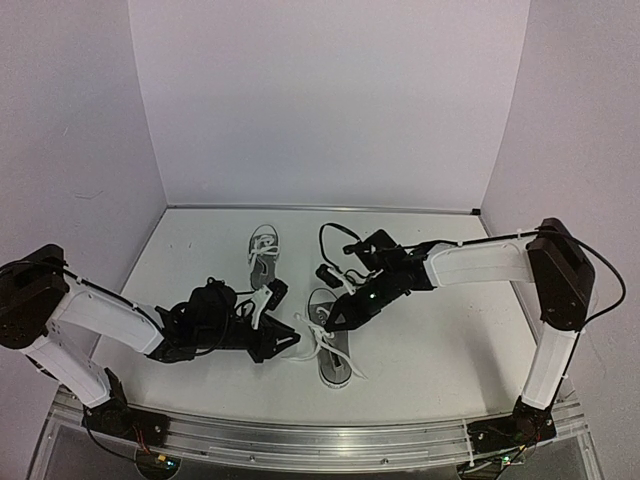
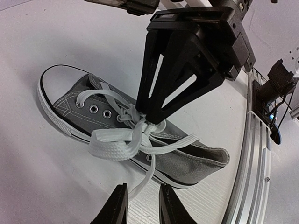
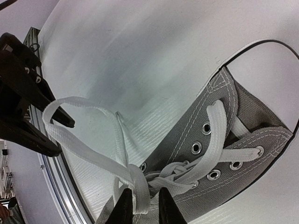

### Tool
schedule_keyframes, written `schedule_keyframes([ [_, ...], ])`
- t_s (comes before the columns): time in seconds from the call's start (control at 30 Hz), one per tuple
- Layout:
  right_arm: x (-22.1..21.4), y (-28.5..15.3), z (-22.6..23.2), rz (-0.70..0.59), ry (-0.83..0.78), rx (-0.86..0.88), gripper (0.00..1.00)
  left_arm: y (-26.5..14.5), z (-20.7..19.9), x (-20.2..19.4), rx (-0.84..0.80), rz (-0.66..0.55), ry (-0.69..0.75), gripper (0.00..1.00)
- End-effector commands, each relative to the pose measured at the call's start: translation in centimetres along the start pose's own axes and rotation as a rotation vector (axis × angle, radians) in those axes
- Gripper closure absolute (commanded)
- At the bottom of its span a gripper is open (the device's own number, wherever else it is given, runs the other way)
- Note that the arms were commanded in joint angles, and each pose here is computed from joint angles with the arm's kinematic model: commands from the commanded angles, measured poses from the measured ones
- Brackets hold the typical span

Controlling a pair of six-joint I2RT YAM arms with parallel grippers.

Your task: Tie the shoes

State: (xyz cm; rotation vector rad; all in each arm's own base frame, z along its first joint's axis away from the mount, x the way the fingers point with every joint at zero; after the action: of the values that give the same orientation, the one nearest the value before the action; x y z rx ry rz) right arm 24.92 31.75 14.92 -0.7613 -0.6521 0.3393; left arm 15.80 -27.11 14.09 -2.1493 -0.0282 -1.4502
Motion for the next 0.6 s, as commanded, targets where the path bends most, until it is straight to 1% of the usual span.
schedule_keyframes([
  [0.0, 0.7, 0.0, 0.5, -0.009, -0.027, -0.017, 0.94, 0.1, -0.9, 1.7, -0.007, -0.041, 0.095, 0.76],
  [0.07, 0.8, -0.4, 0.7, -0.019, -0.028, -0.017, 1.0, 0.0, -1.2, 1.8, -0.009, -0.034, 0.156, 0.76],
  [0.17, 1.0, -1.3, 1.2, -0.044, -0.028, -0.017, 1.0, -0.1, -2.0, 1.8, 0.0, -0.011, 0.266, 0.76],
  [0.27, 1.1, -2.0, 1.6, -0.068, -0.028, -0.017, 1.0, 0.1, -2.6, 1.7, 0.015, 0.018, 0.406, 0.76],
  [0.3, 1.1, -2.2, 1.7, -0.075, -0.027, -0.017, 1.0, 0.1, -2.7, 1.7, 0.021, 0.02, 0.431, 0.76],
  [0.43, 0.8, -2.3, 1.8, -0.081, -0.018, -0.012, 1.0, 0.0, -2.8, 2.1, 0.019, 0.001, 0.525, 0.76],
  [0.57, 0.5, -2.3, 1.7, -0.082, -0.011, -0.005, 1.0, 0.2, -3.2, 2.7, 0.005, -0.011, 0.653, 0.76],
])
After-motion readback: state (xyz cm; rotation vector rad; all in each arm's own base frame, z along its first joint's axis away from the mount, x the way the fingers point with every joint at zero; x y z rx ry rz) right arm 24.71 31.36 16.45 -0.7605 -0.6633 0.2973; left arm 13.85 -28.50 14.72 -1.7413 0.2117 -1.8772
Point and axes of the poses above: each gripper's point midway between its finger pads, its own y axis out along the fingers, its own z axis along the line the jaws close on, x = y × z, the point moved 10 cm from there along -y, back along the fingers, and after that the axes turned 5 degrees about y, right-handed, at the moved point
